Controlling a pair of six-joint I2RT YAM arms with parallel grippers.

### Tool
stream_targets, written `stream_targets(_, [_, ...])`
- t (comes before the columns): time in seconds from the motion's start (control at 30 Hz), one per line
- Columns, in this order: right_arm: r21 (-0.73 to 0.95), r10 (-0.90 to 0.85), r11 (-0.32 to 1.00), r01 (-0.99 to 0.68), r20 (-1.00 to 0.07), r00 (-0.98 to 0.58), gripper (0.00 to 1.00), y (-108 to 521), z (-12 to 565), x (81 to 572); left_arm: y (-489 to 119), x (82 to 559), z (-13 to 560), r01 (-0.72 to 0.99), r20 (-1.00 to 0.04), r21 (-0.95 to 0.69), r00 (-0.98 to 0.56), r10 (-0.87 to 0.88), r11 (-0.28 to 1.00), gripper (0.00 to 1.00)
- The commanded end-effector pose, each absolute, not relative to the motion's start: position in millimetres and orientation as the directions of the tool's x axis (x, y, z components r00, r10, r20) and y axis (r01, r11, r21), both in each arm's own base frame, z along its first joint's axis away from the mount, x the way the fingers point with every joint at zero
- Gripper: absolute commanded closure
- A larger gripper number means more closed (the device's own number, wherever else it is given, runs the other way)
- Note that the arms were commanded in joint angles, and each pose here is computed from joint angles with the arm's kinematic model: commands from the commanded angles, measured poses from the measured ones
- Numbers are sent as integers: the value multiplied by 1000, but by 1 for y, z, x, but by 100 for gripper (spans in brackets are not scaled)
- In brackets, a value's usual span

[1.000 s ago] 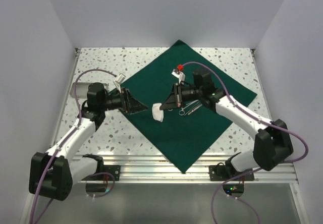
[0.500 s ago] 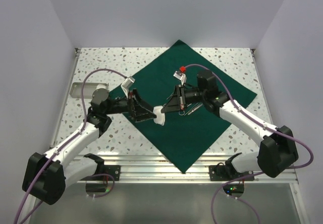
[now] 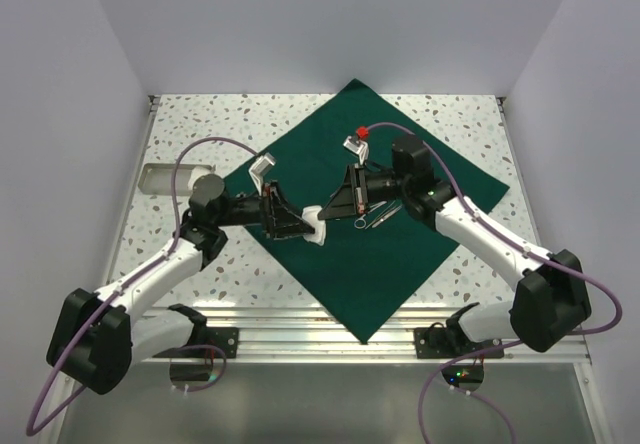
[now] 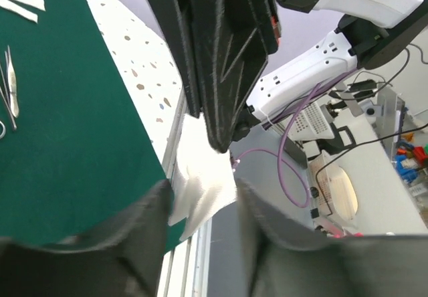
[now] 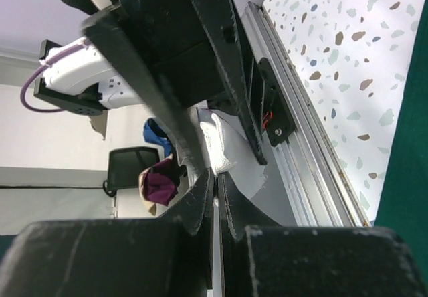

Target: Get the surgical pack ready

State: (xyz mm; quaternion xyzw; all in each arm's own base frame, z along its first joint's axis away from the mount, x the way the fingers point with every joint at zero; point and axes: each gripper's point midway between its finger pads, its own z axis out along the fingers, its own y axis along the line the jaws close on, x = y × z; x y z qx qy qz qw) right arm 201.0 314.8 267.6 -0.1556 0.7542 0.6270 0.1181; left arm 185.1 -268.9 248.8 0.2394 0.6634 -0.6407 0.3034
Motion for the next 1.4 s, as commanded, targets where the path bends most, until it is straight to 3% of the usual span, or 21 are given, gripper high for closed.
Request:
stream_targets(0.0, [886, -78, 107, -451, -445, -892, 100, 316, 297, 202, -271, 185, 250, 723, -724, -689, -687, -64, 39, 59])
stream_targets(0.03, [885, -77, 109, -452, -446, -892, 100, 316, 296, 203, -272, 186, 250, 724, -725, -689, -686, -58, 38, 70])
stream_targets(0.1, [887, -77, 112, -448, -442, -894, 100, 318, 294, 205, -273, 186, 246, 712, -713, -701, -700, -45, 40, 80])
stream_targets(0.13, [890, -77, 121, -441, -434, -898, 100, 318, 291, 207, -273, 188, 246, 720, -721, -693, -692, -43, 42, 94])
stream_targets(0.17, [891, -79, 134, -434, -427, -901, 97, 318, 289, 209, -272, 189, 241, 699, -702, -712, -712, -33, 64, 100])
stream_targets(0.2, [866, -68, 166, -472, -467, -882, 88, 319, 288, 216, -271, 193, 238, 693, -697, -715, -716, -29, 88, 100])
stream_targets(0.23, [874, -82, 249, -418, -411, -908, 74, 314, 273, 216, -270, 200, 241, 736, -742, -669, -671, -21, 107, 100])
stream_targets(0.27, [858, -86, 309, -411, -405, -910, 63, 312, 263, 221, -266, 207, 224, 676, -688, -713, -725, -2, 189, 100])
stream_targets(0.3, [771, -49, 433, -467, -497, -867, 48, 305, 259, 245, -256, 220, 215, 653, -678, -711, -735, -10, 259, 100])
stream_targets(0.33, [742, -69, 541, -396, -430, -900, 41, 290, 239, 241, -247, 240, 214, 682, -727, -648, -687, -8, 339, 100])
stream_targets(0.4, [659, -81, 639, -397, -456, -886, 37, 277, 231, 255, -209, 260, 175, 519, -614, -678, -789, -13, 521, 100])
stream_targets(0.43, [603, -78, 714, -355, -435, -897, 36, 264, 218, 258, -186, 287, 169, 507, -664, -566, -747, 5, 650, 100])
stream_targets(0.47, [577, -91, 730, -366, -449, -889, 36, 260, 218, 260, -162, 290, 146, 405, -584, -547, -811, 12, 733, 100])
stream_targets(0.53, [561, -102, 747, -357, -434, -895, 36, 256, 211, 259, -124, 319, 140, 333, -613, -389, -789, 28, 859, 100])
stream_targets(0.57, [561, -111, 749, -353, -420, -901, 36, 254, 205, 255, -106, 323, 127, 270, -567, -355, -824, 24, 895, 100])
stream_targets(0.73, [574, -135, 749, -332, -358, -924, 35, 252, 183, 242, -30, 372, 129, 89, -556, -99, -831, 19, 991, 100])
stream_targets(0.93, [584, -172, 743, -327, -305, -937, 35, 249, 167, 230, 63, 408, 135, -97, -508, 157, -861, -4, 983, 100])
stream_targets(0.97, [582, -177, 744, -328, -302, -937, 35, 249, 166, 230, 72, 408, 122, -100, -461, 165, -887, -13, 981, 100])
stream_targets(1.1, [562, -214, 745, -358, -308, -927, 35, 247, 164, 231, 102, 429, 123, -143, -467, 132, -882, -66, 981, 100])
stream_targets(1.2, [563, -232, 741, -367, -299, -926, 36, 249, 161, 232, 103, 431, 108, -128, -418, 46, -903, -97, 991, 100])
stream_targets(1.37, [568, -250, 732, -376, -290, -924, 36, 252, 157, 235, 88, 440, 109, -65, -434, -78, -896, -93, 995, 100])
